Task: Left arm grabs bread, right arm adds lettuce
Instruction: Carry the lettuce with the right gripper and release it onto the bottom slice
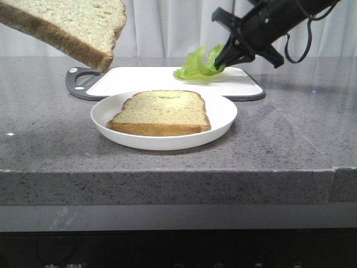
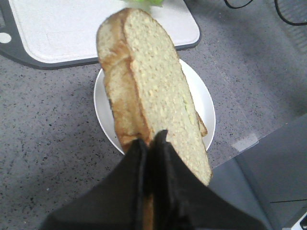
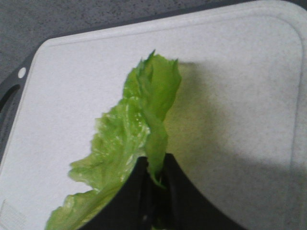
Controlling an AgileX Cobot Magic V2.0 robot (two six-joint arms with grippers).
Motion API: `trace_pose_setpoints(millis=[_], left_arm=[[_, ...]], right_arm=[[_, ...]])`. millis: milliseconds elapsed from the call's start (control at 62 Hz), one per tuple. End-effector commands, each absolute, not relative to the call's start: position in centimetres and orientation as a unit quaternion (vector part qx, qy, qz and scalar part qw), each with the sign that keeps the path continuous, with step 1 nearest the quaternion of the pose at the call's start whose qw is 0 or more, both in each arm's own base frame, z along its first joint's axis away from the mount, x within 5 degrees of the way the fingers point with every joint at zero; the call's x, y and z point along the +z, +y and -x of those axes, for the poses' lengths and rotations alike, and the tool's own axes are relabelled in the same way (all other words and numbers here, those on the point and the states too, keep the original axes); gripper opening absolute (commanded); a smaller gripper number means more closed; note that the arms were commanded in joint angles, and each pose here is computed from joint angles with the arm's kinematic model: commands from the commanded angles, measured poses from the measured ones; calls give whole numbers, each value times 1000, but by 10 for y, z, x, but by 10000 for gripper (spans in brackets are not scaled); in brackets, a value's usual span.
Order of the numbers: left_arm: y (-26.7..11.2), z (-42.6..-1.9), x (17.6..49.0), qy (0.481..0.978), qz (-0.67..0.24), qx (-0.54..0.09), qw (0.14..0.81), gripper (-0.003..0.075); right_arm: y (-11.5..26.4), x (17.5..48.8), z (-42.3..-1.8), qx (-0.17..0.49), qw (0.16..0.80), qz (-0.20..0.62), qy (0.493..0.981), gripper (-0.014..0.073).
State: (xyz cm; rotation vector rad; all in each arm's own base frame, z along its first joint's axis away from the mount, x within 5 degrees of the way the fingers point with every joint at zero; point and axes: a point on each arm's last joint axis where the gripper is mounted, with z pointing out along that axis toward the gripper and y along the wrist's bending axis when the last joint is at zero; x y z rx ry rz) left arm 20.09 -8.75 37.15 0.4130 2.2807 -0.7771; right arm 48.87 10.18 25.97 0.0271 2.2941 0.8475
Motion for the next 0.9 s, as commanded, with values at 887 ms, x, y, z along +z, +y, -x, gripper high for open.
trace_pose_setpoints(millis=[887], left_arm=[[-88, -198, 390, 855, -147, -320, 381, -20]], right_arm=[[116, 316, -315, 529, 388, 208, 726, -118]])
